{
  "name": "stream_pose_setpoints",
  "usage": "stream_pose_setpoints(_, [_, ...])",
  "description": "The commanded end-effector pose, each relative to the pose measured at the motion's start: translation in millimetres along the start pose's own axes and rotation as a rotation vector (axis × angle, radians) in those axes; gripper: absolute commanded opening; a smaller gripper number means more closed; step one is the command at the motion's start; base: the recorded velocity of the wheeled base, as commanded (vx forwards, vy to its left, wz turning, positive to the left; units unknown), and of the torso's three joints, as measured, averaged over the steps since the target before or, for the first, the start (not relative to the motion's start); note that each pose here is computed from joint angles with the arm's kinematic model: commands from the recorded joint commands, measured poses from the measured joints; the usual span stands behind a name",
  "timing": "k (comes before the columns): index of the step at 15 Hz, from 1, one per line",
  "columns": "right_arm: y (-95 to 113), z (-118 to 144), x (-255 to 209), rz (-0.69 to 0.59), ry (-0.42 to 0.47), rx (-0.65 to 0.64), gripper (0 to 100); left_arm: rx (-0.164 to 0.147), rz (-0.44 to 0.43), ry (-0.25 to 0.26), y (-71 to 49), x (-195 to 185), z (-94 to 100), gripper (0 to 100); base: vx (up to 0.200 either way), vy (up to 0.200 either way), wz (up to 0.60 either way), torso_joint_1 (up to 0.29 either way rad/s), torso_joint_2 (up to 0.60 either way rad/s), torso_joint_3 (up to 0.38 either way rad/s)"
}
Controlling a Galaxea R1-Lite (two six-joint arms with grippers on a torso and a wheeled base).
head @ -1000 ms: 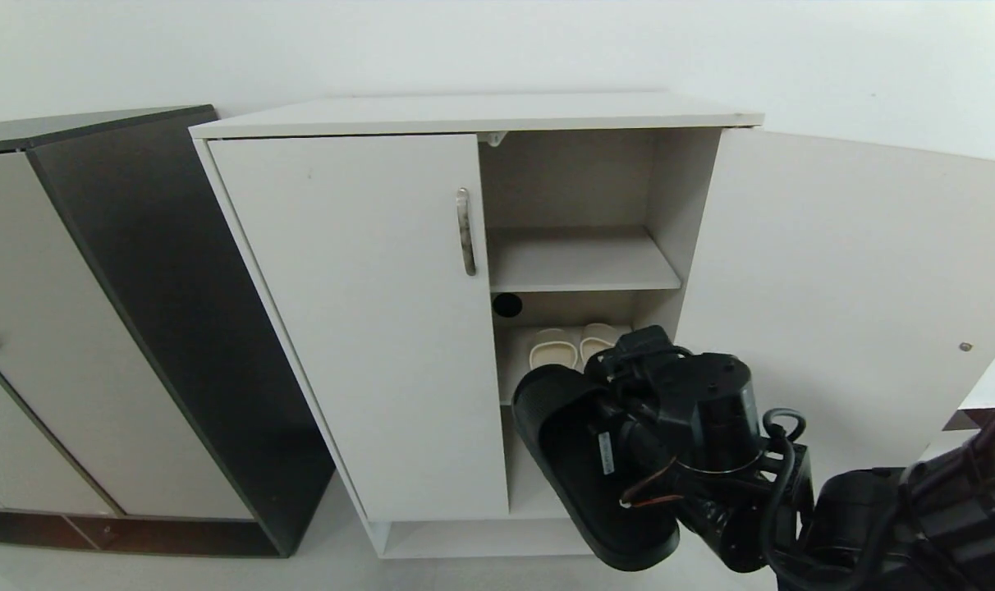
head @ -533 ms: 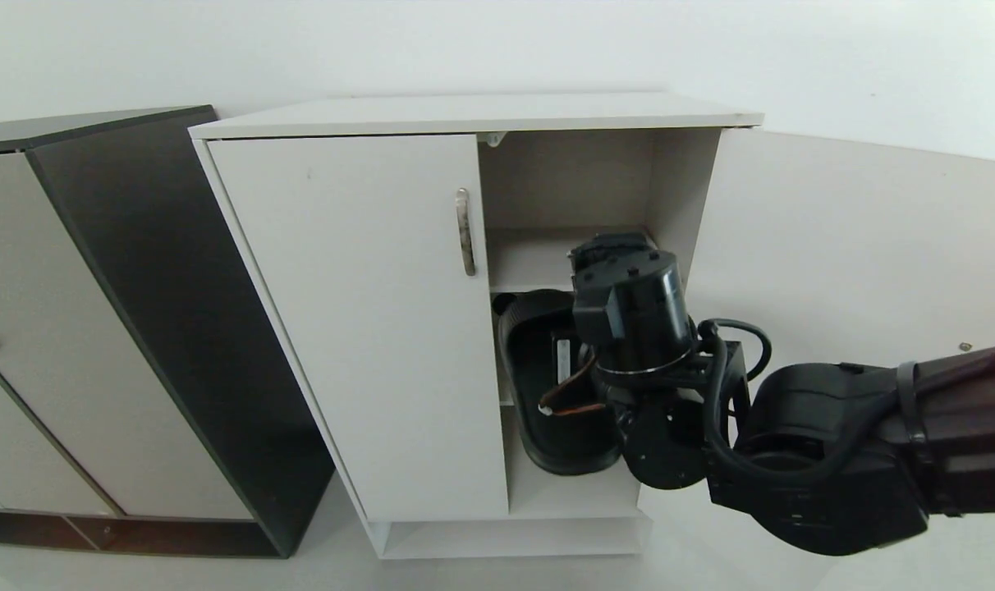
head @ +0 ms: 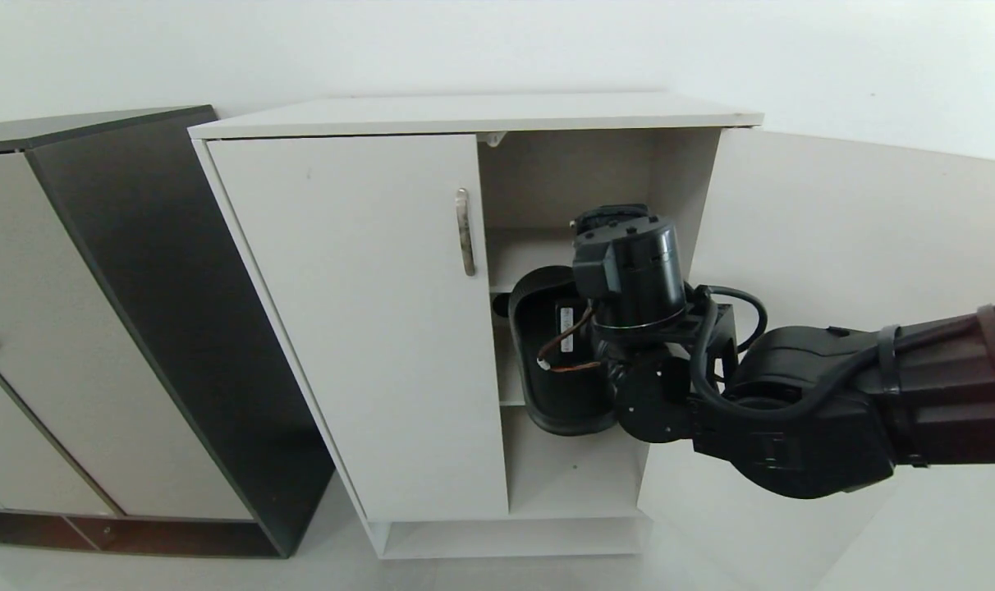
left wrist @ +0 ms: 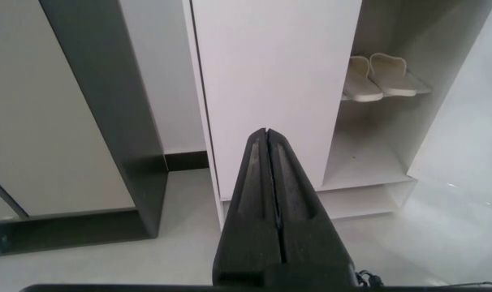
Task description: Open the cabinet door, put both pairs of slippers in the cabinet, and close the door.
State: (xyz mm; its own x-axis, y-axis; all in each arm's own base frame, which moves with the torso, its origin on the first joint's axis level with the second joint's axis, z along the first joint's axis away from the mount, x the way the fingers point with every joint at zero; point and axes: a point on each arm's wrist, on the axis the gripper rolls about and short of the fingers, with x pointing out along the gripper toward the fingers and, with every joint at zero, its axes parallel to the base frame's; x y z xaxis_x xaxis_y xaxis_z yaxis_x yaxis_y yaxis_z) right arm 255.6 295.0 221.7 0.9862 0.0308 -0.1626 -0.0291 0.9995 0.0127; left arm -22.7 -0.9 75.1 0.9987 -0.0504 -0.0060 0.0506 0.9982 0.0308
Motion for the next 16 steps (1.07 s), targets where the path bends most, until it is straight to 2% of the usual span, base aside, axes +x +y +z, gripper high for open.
stream_pose_setpoints(1, [-0.1,-5.1,5.5,-0.009,0.009,-0.006,0,0.000,0.000,0.000,0.0,0.0,0.0,0,0.000,0.000,0.00,0.000,0.00,0.000])
stream_pose_setpoints(2, [0.0,-6.1,6.6,-0.011,0.011,-0.008,0,0.000,0.000,0.000,0.0,0.0,0.0,0,0.000,0.000,0.00,0.000,0.00,0.000])
stream_pose_setpoints(14, [-4.4,-5.5,13.9,-0.021,0.010,-0.004,0,-0.002,0.000,0.000,0.0,0.0,0.0,0,0.200,0.000,0.00,0.002,0.01,0.005])
stream_pose_setpoints(16, [-5.2,-5.7,15.6,0.014,0.019,0.002,0,-0.002,0.000,-0.001,0.0,0.0,0.1,0,0.000,0.000,0.00,0.000,0.00,0.000])
